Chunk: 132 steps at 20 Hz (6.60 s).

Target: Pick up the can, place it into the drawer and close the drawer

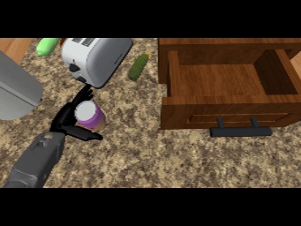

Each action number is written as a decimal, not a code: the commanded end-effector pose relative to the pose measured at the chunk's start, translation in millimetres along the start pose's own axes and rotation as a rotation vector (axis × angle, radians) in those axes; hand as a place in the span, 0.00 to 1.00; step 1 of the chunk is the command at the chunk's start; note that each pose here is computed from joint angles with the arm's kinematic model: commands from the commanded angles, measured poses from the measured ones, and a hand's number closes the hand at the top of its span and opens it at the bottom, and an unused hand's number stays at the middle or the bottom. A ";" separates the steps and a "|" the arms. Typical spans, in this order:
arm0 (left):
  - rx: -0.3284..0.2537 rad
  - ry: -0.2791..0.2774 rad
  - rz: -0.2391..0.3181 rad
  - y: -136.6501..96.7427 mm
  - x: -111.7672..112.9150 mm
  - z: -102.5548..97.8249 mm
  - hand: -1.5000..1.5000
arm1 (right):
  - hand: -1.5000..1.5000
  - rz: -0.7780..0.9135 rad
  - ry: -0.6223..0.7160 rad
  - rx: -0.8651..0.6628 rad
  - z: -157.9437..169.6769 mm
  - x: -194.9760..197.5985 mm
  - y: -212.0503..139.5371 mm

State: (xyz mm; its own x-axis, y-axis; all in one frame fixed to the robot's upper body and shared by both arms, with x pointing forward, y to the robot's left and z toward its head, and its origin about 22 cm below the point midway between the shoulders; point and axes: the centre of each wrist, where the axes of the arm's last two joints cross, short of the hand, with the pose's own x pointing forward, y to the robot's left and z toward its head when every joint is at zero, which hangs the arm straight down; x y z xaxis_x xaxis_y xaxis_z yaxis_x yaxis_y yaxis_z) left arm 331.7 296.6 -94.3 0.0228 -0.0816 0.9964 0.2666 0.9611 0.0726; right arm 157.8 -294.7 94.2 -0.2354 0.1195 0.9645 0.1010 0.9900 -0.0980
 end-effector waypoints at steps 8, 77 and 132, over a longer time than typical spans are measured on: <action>-0.051 -0.048 0.027 -1.7 11.9 -14.7 1.00 | 0.00 -0.019 -0.007 -0.008 6.6 -7.2 2.4; 0.163 -0.234 -0.082 -247.1 365.1 -141.9 1.00 | 0.00 -0.025 -0.018 -0.040 0.6 9.5 -0.1; 0.401 -0.196 -0.230 -245.9 286.5 -162.3 0.00 | 0.00 0.156 -0.168 0.041 -26.4 36.4 3.1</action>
State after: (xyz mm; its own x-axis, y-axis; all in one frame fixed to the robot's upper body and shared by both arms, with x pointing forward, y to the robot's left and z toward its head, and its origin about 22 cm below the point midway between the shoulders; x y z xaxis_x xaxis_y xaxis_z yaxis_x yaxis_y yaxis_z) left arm 429.7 -4.4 163.6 -0.2005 -0.3189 0.9263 -0.1350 0.9455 0.2963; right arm 181.1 -287.5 123.7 -0.3448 0.1827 0.9207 0.0799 0.9830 -0.1651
